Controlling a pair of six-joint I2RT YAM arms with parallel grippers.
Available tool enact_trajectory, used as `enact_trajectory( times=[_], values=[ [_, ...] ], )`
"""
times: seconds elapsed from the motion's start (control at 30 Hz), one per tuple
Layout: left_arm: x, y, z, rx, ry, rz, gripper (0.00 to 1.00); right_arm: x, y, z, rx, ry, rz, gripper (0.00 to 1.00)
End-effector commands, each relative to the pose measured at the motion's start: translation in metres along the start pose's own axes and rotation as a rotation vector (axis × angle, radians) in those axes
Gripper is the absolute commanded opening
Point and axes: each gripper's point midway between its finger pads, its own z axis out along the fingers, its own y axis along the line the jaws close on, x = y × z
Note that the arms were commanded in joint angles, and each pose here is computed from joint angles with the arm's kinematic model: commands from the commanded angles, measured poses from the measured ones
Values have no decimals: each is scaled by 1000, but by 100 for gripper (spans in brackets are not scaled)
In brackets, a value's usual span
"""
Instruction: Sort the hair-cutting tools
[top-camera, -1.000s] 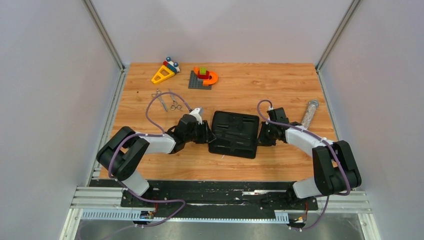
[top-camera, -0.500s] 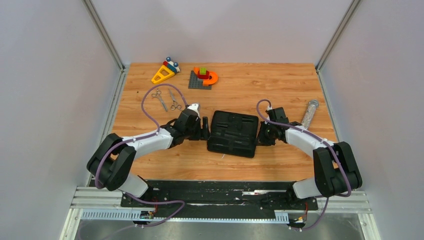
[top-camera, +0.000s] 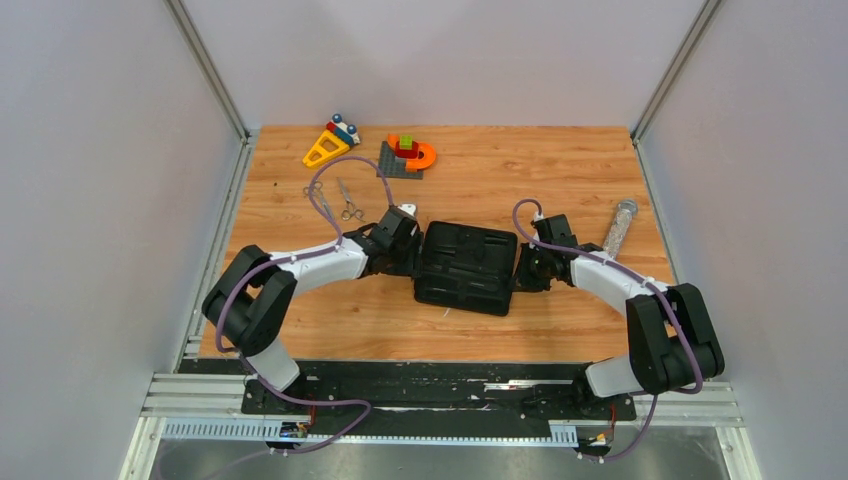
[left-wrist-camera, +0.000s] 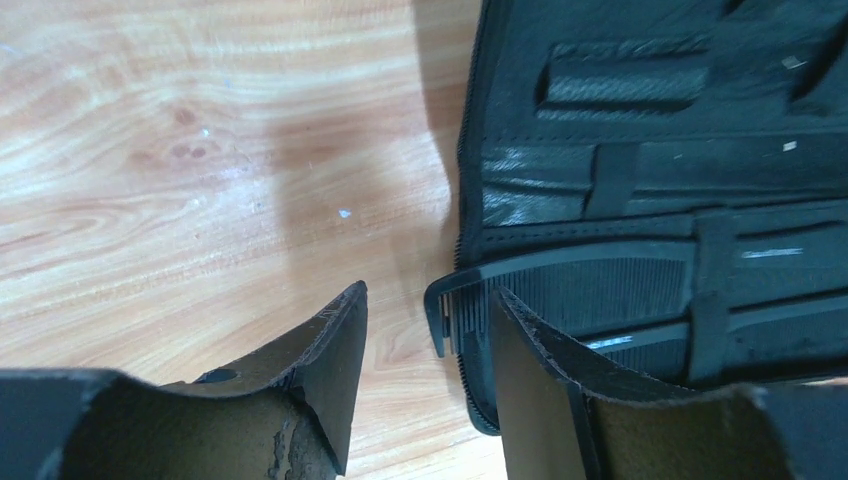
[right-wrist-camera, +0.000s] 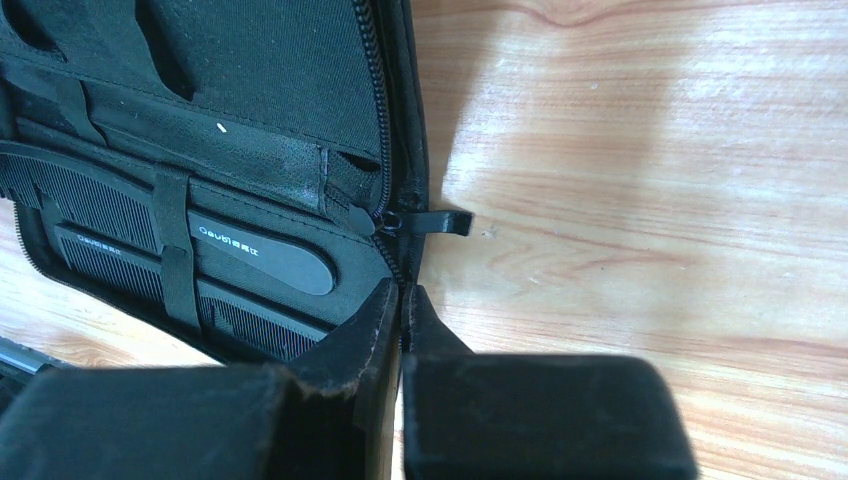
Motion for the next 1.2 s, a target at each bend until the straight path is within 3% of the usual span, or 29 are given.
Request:
enact_trajectory(
  times=[0.0, 0.33, 0.83, 1.17],
  values=[
    [6, 2, 5, -45, 51, 9, 55, -16, 11, -3, -28, -50, -24, 0],
    [5, -32, 5, 35, 86, 27, 27, -17, 16, 0, -33, -47, -22, 0],
    [12, -79, 6, 133, 152, 107, 21, -16, 25, 5, -37, -30, -19, 0],
    [14, -60, -12, 29, 155, 105, 14, -11, 19, 6, -3, -46, 100, 0]
  ],
)
